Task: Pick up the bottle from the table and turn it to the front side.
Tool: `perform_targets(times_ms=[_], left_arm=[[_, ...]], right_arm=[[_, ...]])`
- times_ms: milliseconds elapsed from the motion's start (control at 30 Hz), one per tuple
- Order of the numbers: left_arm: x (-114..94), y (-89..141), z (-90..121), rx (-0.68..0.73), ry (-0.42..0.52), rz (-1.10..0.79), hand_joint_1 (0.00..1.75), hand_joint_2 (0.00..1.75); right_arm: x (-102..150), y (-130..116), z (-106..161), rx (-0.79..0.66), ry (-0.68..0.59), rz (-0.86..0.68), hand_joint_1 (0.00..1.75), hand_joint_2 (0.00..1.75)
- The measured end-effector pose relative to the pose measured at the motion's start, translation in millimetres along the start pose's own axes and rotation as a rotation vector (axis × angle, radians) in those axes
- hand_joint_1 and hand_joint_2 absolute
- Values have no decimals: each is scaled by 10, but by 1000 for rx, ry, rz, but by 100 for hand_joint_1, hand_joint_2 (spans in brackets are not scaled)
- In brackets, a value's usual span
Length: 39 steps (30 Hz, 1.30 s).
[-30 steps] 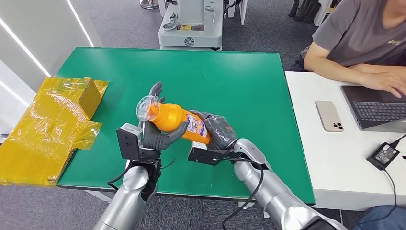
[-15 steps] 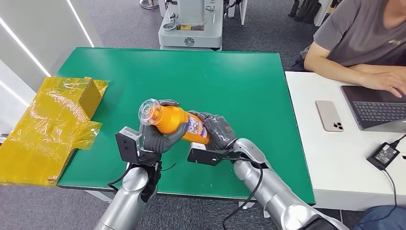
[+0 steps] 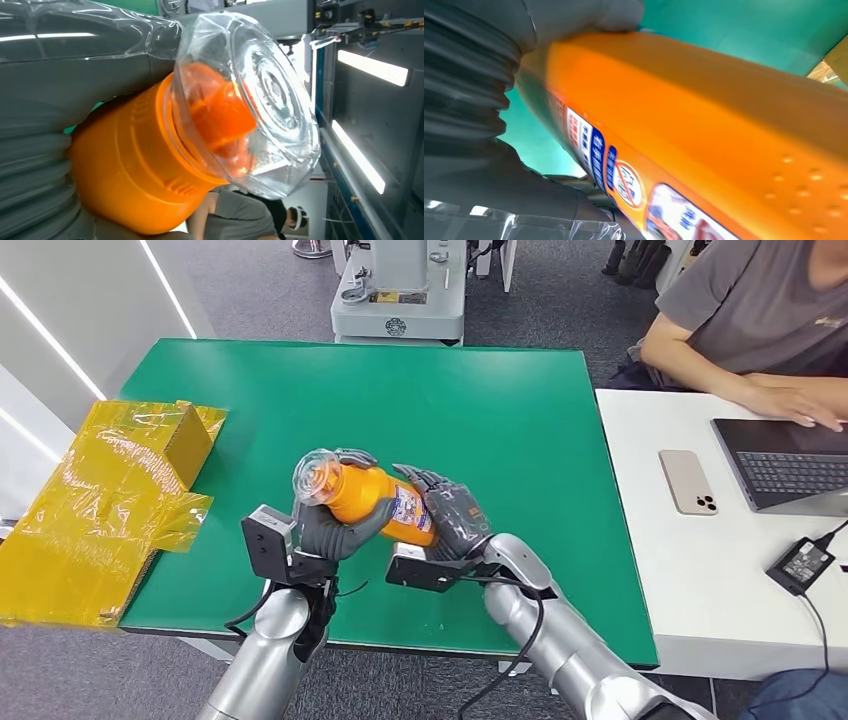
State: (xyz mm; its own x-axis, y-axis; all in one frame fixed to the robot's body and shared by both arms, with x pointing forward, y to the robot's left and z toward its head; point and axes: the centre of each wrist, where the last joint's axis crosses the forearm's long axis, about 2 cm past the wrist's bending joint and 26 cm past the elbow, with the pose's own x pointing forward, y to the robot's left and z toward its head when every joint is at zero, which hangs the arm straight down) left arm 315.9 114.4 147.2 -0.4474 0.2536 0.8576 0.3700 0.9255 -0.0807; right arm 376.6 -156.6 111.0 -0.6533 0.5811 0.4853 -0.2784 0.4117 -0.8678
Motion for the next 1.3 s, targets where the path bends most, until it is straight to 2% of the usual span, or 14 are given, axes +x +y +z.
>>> perform_targets(times_ms=[200, 400, 600, 733, 967, 1100, 1300], left_arm=[[15, -16, -13, 1, -7, 2, 175, 175], [81, -33, -45, 18, -35, 0, 175, 175], [147, -43, -72, 43, -62, -8, 175, 175], [87, -48, 144, 62, -14, -42, 175, 175], [176, 27, 179, 79, -32, -133, 175, 175], [268, 241, 93, 119, -26, -292, 175, 175], [539, 836, -237, 174, -122, -640, 175, 175]], right_arm=[[43, 8, -2, -44, 8, -26, 0, 175], [172, -22, 4, -202, 17, -164, 0, 175], [507, -79, 66, -434, -83, -293, 0, 175], [746, -225, 104, -591, -175, -352, 0, 175], [1050, -178, 299, -722, -282, -418, 0, 175], [1172, -130, 408, -780, -323, -458, 0, 175], [1310, -3, 570, -821, -322, -504, 0, 175]])
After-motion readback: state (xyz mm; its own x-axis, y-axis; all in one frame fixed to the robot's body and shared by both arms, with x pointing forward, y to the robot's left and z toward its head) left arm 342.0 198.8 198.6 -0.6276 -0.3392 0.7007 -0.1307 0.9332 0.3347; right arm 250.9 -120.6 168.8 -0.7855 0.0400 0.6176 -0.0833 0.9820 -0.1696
